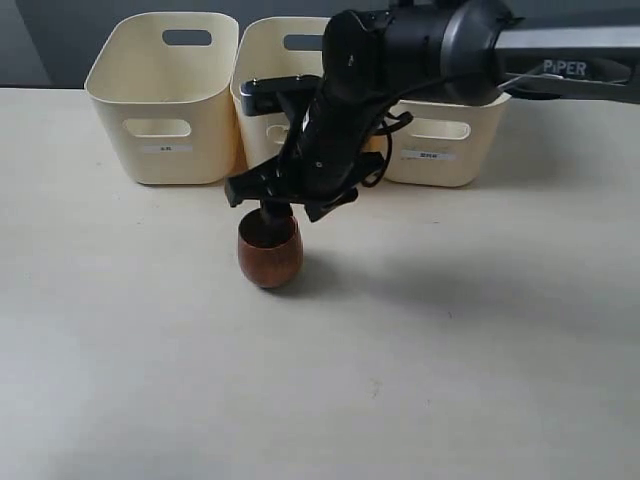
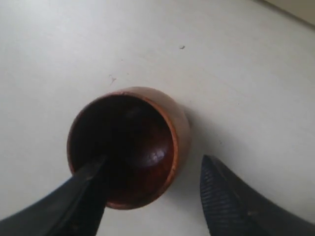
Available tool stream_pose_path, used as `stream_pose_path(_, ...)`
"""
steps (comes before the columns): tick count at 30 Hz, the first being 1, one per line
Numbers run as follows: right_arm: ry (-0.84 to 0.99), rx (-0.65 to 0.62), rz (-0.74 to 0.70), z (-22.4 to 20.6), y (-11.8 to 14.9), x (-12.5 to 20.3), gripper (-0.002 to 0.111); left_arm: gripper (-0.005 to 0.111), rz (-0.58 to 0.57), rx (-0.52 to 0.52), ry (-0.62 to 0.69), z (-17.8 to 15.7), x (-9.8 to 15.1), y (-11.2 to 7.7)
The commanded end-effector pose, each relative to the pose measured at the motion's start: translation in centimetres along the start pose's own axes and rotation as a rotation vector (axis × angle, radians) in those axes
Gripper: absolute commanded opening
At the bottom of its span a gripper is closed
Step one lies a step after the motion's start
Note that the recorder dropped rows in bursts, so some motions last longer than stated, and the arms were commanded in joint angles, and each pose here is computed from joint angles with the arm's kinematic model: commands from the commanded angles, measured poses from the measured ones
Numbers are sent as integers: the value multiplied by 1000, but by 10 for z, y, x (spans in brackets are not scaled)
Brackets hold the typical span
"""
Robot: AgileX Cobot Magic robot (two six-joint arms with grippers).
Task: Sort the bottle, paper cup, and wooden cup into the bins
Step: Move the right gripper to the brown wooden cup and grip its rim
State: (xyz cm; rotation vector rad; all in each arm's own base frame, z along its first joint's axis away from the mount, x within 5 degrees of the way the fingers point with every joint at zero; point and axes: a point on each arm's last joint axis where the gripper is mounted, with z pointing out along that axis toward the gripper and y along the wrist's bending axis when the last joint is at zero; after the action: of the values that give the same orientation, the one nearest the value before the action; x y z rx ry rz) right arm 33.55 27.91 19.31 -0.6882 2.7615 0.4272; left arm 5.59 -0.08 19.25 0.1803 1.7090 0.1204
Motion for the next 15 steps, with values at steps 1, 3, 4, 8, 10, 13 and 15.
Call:
stream_pose_path(1,-4,11,5,13,-4,0,54,0,-1,2,-10,0,0,0)
stream_pose_path(3,-1,13,17,19,-5,0,54,0,-1,2,-10,0,0,0)
stream_pose_path(4,-2,14,18,21,-5,0,54,0,-1,2,-10,0,0,0)
stream_pose_path(8,-10,13,21,22,-6,-1,54,0,-1,2,-10,0,0,0)
stream_pose_path(10,-6,13,21,22,-6,0,41,0,-1,2,-10,0,0,0)
stream_pose_path(13,-7,16,16,22,-6,0,4,0,-1,2,-10,0,0,0)
stream_pose_path(15,-7,18,12,22,-6,0,0,0,-1,2,-10,0,0,0)
